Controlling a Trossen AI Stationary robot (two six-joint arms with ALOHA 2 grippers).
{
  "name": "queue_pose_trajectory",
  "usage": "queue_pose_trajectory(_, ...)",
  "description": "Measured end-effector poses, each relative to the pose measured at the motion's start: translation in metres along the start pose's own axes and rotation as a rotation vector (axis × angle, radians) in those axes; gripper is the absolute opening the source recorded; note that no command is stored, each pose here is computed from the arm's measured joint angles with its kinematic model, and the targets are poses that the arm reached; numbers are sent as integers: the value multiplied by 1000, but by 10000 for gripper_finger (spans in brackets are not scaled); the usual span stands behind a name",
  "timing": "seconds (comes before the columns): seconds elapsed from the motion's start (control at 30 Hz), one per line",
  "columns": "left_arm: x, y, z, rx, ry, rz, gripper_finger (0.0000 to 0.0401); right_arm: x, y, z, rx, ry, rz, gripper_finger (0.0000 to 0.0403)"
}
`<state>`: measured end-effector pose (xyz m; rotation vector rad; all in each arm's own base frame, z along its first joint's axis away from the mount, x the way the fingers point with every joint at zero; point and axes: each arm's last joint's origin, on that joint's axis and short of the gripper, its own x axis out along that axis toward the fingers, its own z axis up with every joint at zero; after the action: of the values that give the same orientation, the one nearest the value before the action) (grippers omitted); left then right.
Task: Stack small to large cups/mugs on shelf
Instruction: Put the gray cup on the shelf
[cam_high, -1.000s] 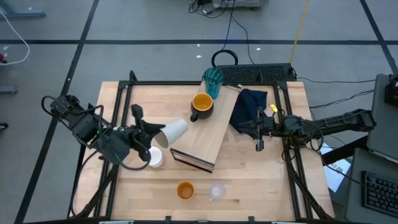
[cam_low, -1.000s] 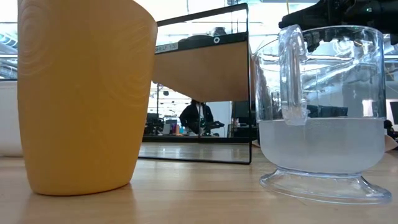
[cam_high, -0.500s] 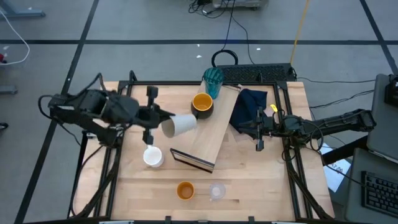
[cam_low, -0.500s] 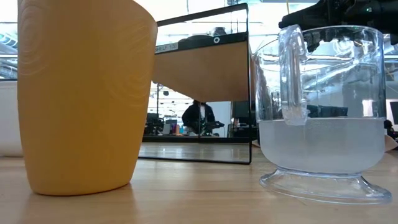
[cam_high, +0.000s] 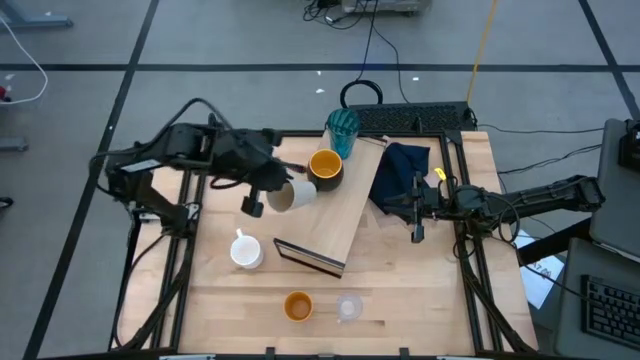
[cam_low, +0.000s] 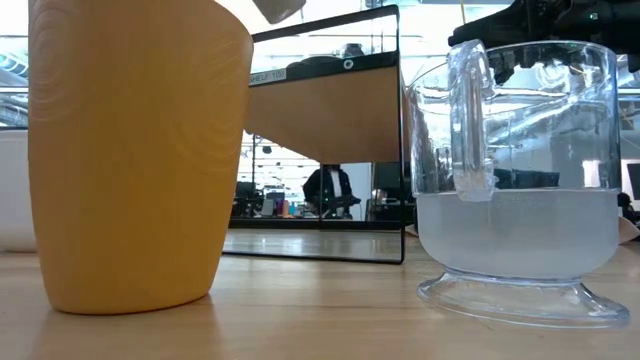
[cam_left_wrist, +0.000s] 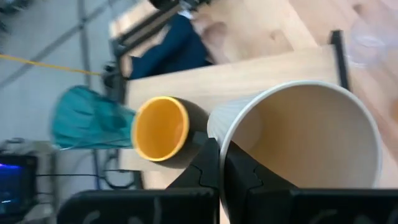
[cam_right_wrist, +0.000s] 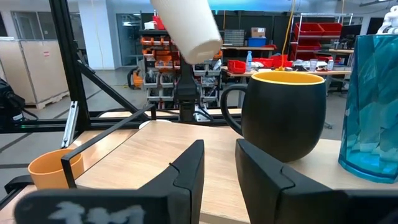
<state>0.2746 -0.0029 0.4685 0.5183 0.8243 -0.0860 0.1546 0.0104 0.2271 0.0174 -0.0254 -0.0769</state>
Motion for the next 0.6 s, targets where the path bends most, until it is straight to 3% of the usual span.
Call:
queue_pose_trajectory(0.27,10,9,13,6,41,-162,0,0,0,0,1,0,0,84)
queue_pose_trajectory(0.6,28,16,8,-25,110,-229,0,0,0,0,0,2,0,84)
